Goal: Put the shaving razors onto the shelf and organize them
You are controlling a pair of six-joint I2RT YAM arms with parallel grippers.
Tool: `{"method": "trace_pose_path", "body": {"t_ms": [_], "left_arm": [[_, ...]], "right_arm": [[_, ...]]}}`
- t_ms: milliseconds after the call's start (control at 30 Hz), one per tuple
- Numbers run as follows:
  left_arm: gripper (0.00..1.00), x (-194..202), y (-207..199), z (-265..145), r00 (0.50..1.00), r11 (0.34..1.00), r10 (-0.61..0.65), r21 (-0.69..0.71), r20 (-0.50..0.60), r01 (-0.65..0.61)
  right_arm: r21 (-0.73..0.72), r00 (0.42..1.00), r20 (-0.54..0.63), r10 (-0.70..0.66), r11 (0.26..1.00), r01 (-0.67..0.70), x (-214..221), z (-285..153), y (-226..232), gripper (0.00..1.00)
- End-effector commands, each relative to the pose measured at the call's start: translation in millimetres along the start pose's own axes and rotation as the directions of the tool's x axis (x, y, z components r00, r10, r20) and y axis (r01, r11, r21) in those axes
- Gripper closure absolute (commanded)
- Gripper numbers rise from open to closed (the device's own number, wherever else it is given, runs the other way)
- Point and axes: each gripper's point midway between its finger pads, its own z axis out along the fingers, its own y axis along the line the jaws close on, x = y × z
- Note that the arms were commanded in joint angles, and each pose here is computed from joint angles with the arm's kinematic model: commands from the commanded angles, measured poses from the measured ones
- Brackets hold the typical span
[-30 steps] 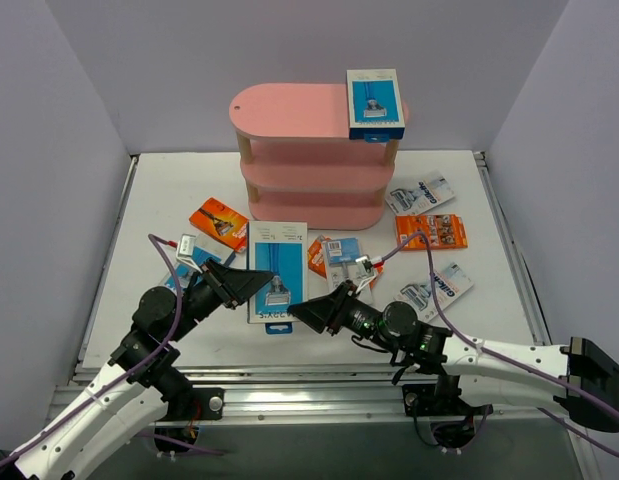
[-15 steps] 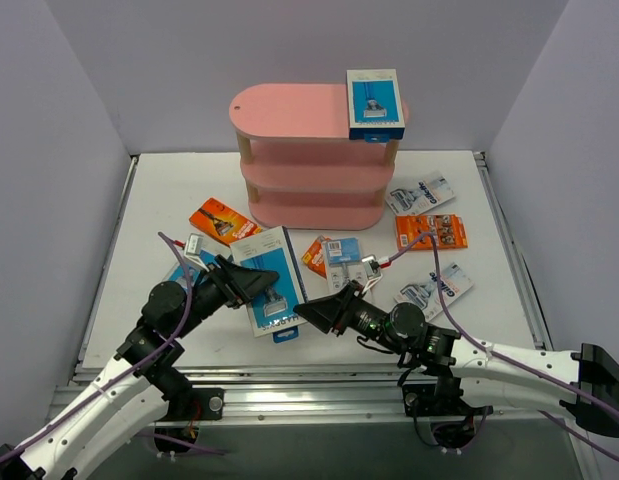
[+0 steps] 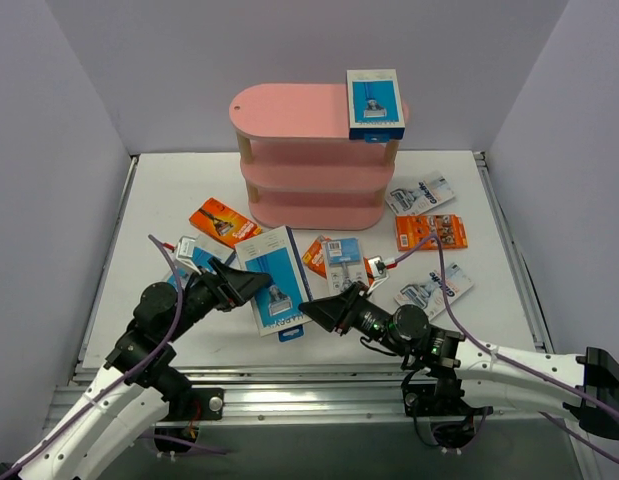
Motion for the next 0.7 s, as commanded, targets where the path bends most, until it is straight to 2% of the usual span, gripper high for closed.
{"method": "trace_pose_path", "body": {"t_ms": [0, 133, 200, 267, 433, 500, 667], "left_arm": [[0.06, -11.4, -10.2, -7.8, 0.999, 0.999, 0.038, -0.007, 0.023, -0.038], [0.06, -10.4, -13.4, -15.5, 0.999, 1.0, 0.018, 0.015, 0.031, -0.019], [0.06, -8.9, -21.7, -19.0, 0.999, 0.997, -0.002, 0.081, 0.04, -0.001], [0.06, -0.7, -27.7, -22.0, 0.999, 0.99, -0.04, 0.132, 0.005, 0.039], [0.06, 19.5, -16.7, -22.0, 0.994, 0.986, -0.081, 0.14, -0.069, 0.09], [0.06, 19.4, -22.8, -23.8, 0.994, 0.979, -0.081, 0.182, -0.068, 0.092], [0.06, 28.2, -12.2, -23.4, 0.991, 0.982, -0.093, 0.158, -0.092, 0.107]], "right_arm": [[-0.059, 0.995, 0.095, 0.038, 0.998, -0.032, -24.2, 1.1, 20.4, 1.0], [-0.03, 0.99, 0.129, 0.052, 0.998, -0.048, -30.3, 1.0, 14.0, 1.0], [-0.022, 0.988, 0.147, 0.055, 0.998, -0.052, -34.1, 0.8, 12.5, 1.0], [-0.018, 0.985, 0.162, 0.059, 0.998, -0.057, -39.4, 1.8, 12.5, 1.0], [-0.014, 0.981, 0.184, 0.056, 0.998, -0.054, -49.1, 4.4, 17.8, 1.0], [-0.015, 0.979, 0.195, 0.056, 0.998, -0.054, -52.4, 5.8, 19.2, 1.0], [-0.021, 0.977, 0.207, 0.057, 0.998, -0.054, -56.5, 8.0, 22.4, 1.0]]}}
